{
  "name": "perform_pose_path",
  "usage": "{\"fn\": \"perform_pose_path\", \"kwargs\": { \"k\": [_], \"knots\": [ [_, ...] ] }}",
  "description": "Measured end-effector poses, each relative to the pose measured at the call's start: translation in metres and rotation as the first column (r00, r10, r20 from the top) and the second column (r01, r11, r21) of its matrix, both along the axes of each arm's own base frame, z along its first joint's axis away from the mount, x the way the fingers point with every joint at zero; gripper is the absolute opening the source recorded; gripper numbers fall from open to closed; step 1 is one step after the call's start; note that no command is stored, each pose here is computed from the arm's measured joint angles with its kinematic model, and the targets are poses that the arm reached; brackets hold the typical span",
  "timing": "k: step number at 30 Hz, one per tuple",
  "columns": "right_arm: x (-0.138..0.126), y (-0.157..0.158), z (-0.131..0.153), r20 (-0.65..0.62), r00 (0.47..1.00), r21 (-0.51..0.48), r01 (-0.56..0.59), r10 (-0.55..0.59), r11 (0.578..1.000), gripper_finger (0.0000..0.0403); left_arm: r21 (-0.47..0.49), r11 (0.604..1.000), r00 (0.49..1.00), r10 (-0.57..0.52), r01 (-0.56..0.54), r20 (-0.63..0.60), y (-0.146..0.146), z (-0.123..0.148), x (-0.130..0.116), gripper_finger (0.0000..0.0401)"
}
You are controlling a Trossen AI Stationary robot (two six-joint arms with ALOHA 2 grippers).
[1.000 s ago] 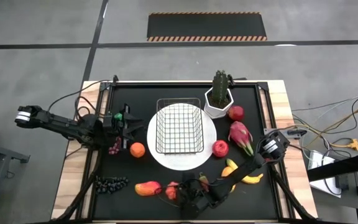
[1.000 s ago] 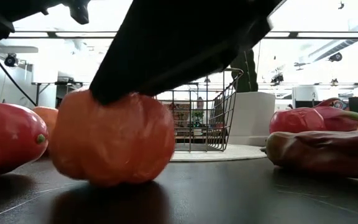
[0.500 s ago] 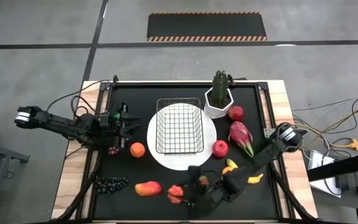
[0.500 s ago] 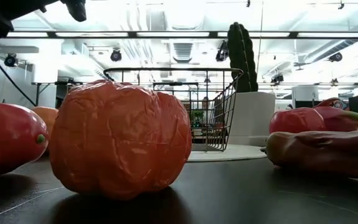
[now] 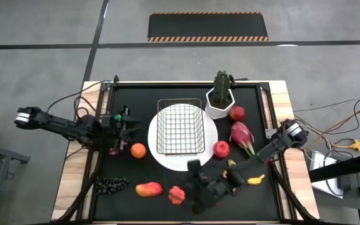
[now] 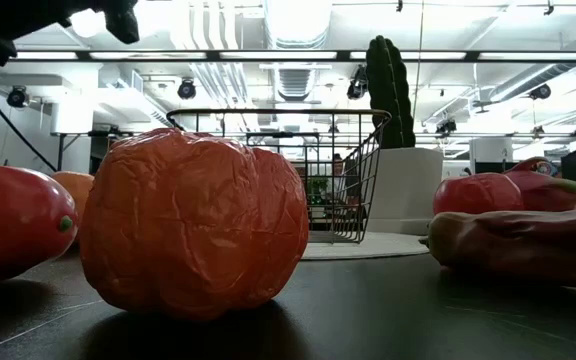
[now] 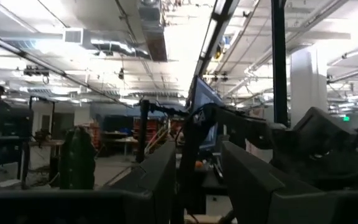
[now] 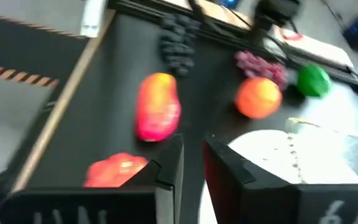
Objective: Build produce basket
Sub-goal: Put the pumpkin into the gold wire basket
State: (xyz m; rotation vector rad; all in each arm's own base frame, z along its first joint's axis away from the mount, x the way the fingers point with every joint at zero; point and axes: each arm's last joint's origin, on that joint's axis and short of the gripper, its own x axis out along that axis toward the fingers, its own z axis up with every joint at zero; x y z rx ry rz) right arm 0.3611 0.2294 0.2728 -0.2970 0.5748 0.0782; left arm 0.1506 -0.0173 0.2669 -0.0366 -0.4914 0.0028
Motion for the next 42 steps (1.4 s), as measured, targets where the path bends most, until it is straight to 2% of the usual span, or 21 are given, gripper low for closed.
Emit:
{"fn": "perform_pose_path", "kwargs": {
  "k": [6,10,13,16,19,24,28,31,34,39,42],
  "knots": [
    [-0.027,0.022,-0.052,0.067,0.993,-0.064,-0.095,0.099,0.993,0.0018,-0.059,0.997,0.998,-0.055,0.055,-0.002,-0.002,-0.002,0.012,0.0112],
    [-0.033,0.019,-0.076,0.133,0.988,0.005,-0.084,0.082,0.996,0.0010,-0.079,0.993,0.997,-0.083,0.083,0.008,-0.006,-0.004,0.023,0.0112],
    [-0.037,0.014,-0.090,0.084,0.994,0.044,-0.068,0.064,0.997,0.0023,-0.080,0.993,0.996,-0.085,0.087,0.024,-0.008,-0.005,0.032,0.0112],
    [-0.038,0.015,-0.089,0.070,0.995,0.082,-0.077,0.071,0.994,0.0054,-0.077,0.993,0.995,-0.083,0.087,0.050,-0.008,-0.006,0.037,0.0112],
    [-0.037,0.017,-0.084,0.050,0.995,0.097,-0.093,0.088,0.991,0.0103,-0.078,0.993,0.993,-0.082,0.088,0.081,-0.009,-0.005,0.038,0.0112],
    [-0.043,0.021,-0.087,0.006,0.999,0.085,-0.052,0.052,0.995,0.0217,-0.080,0.993,0.991,-0.081,0.090,0.108,-0.008,-0.003,0.036,0.0112],
    [-0.044,0.020,-0.088,-0.006,1.000,0.124,0.006,-0.006,0.992,0.0316,-0.080,0.993,0.989,-0.080,0.091,0.124,-0.008,0.000,0.033,0.0112],
    [-0.041,0.016,-0.088,-0.003,0.999,0.149,0.035,-0.034,0.988,0.0368,-0.081,0.993,0.989,-0.078,0.089,0.129,-0.007,0.000,0.031,0.0112],
    [-0.033,0.014,-0.095,0.015,0.998,0.189,0.064,-0.068,0.980,0.0384,-0.066,0.995,0.989,-0.067,0.077,0.135,-0.007,0.001,0.029,0.0112],
    [-0.015,0.018,-0.123,0.038,0.997,0.180,0.065,-0.073,0.981,0.0386,-0.062,0.995,0.988,-0.063,0.072,0.140,-0.007,0.001,0.027,0.0112],
    [-0.002,0.021,-0.131,0.049,0.992,0.160,0.104,-0.113,0.982,0.0386,-0.063,0.995,0.987,-0.063,0.073,0.148,-0.006,0.003,0.026,0.0112]
  ]
}}
